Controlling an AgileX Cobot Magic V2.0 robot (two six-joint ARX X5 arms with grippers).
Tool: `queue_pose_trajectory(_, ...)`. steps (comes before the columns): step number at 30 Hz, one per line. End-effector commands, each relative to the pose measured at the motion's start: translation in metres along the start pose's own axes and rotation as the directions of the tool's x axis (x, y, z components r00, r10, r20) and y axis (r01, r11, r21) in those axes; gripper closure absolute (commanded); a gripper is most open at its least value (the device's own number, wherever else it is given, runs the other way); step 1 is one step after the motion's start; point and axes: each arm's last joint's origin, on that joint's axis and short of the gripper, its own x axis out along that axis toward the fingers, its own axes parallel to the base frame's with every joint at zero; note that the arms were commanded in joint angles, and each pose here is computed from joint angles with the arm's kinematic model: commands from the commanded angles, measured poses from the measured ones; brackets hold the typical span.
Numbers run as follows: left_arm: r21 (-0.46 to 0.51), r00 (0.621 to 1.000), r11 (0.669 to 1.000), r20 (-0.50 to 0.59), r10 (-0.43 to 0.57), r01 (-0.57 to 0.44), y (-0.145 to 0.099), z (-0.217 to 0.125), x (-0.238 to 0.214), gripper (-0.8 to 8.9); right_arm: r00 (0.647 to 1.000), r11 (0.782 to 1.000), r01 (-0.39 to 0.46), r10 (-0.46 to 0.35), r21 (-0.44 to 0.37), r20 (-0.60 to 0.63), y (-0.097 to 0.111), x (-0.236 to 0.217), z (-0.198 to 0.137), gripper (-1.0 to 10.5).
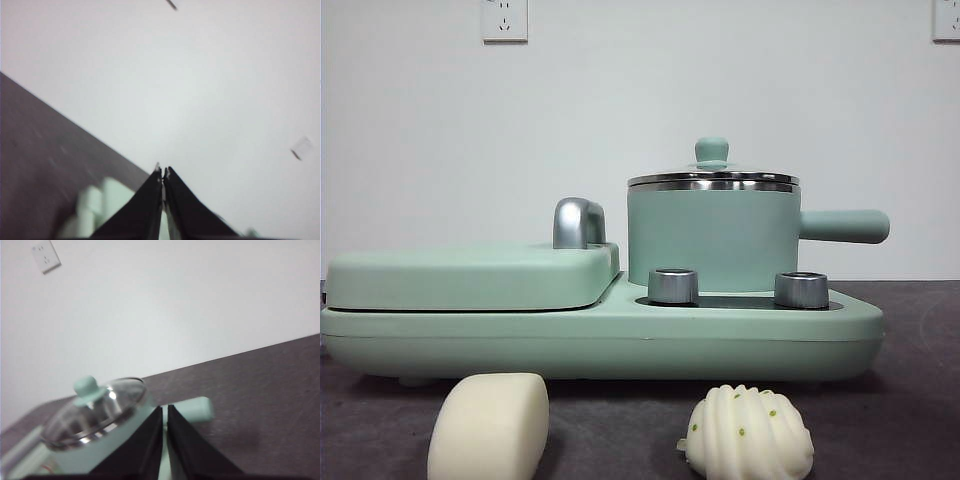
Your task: Put the buns in a small steamer
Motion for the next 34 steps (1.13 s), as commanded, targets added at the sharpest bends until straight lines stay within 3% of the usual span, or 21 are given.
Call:
queue_pose_trajectory(1,-0.06,0.998,0.998,-0.053,-0.03,0.027,-0.009,0.005,0.0,8.04,1.0,0.997,-0.015,0.014,0.082,0.018,0.012,-0.004,0.024,9.3)
queue_pose_trajectory(6,0.015,0.991,0.999,-0.129,0.037,-0.036,-0.03,0.024,-0.001,8.03,0.997,0.998,0.016,-0.012,0.063,-0.075,0.028,-0.007,0.057,9.3)
queue_pose_trajectory(11,0.172,0.978,0.983,-0.187,0.095,-0.063,-0.055,0.048,0.002,8.03,0.987,0.999,-0.046,0.044,-0.009,-0.155,0.043,0.001,0.086,9.3)
queue_pose_trajectory(16,0.334,0.964,0.942,-0.25,0.093,-0.004,-0.076,0.07,0.015,8.03,0.963,0.984,-0.129,0.094,-0.126,-0.254,0.052,0.017,0.104,9.3)
queue_pose_trajectory(23,0.404,0.913,0.903,-0.407,0.035,0.146,-0.085,0.081,0.045,8.03,0.892,0.918,-0.291,0.157,-0.27,-0.424,0.057,0.043,0.112,9.3)
queue_pose_trajectory(31,0.457,0.831,0.837,-0.557,0.006,0.301,-0.088,0.076,0.083,8.04,0.822,0.81,-0.442,0.193,-0.386,-0.536,0.069,0.062,0.105,9.3)
queue_pose_trajectory(34,0.486,0.781,0.789,-0.625,0.013,0.376,-0.09,0.07,0.094,8.04,0.788,0.768,-0.486,0.179,-0.417,-0.589,0.074,0.065,0.095,9.3)
